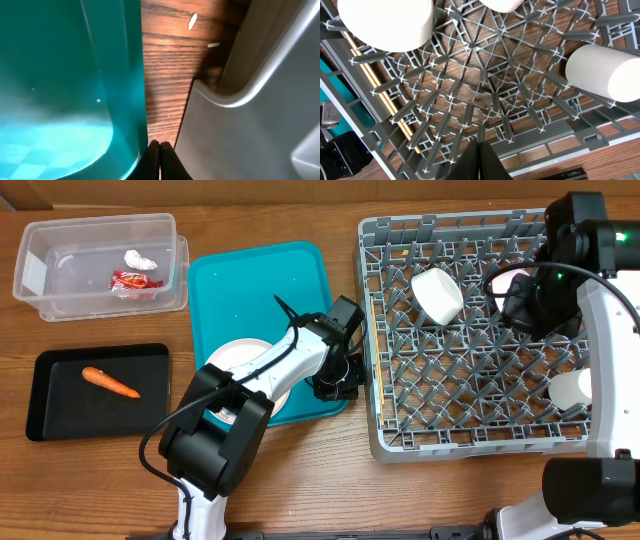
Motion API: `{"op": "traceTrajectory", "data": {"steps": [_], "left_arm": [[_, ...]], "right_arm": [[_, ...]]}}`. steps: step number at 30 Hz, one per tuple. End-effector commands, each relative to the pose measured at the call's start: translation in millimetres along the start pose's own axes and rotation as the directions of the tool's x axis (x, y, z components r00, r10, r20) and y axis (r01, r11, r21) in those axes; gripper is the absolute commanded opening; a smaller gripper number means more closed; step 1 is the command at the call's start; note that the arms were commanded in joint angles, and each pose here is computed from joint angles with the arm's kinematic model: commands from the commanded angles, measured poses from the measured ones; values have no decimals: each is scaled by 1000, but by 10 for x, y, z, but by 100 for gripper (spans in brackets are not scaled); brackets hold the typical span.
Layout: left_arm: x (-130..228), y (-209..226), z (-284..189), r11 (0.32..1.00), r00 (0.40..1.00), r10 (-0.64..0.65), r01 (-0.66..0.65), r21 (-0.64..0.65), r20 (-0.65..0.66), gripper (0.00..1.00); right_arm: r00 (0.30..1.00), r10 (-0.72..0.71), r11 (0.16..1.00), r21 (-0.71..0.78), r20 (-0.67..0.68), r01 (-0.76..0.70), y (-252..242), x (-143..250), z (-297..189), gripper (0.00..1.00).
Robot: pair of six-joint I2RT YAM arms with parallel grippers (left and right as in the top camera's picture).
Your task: Sort waste into correct bins and load items into the dishwasher
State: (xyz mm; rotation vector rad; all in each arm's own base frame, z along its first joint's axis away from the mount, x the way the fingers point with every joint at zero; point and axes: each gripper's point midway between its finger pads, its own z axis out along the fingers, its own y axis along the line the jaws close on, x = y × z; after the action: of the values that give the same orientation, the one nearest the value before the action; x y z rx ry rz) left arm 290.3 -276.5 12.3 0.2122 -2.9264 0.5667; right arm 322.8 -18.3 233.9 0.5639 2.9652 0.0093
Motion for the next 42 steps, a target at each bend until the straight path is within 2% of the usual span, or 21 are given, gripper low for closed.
{"op": "traceTrajectory", "data": {"steps": [1,10,14,23,36,42], "left_arm": [[-30,137,41,998,998,-60,60,-25,-15,4],[-151,316,-57,992,993,-121,120,-28,-16,4],[-185,284,-101,996,996,-84,84,-25,-5,4],[-300,351,-272,992,998,-44,50,-119,54,4],[-275,387,-295,990,998,-51,57,-132,42,4],[-218,479,-595,981,1000,-18,19,-195,6,4]], "right_arm": [[1000,-11,1000,2,14,11,-10,-13,-31,5],[1000,-17,1000,2,14,17,-10,-14,-31,5],[1000,-17,1000,2,14,17,-10,-14,-31,5],[1000,-17,1000,2,14,17,-10,-13,-31,5],[1000,-17,1000,1,14,17,-10,-12,-31,4],[1000,-17,1000,2,14,17,-10,-13,-31,5]]}}
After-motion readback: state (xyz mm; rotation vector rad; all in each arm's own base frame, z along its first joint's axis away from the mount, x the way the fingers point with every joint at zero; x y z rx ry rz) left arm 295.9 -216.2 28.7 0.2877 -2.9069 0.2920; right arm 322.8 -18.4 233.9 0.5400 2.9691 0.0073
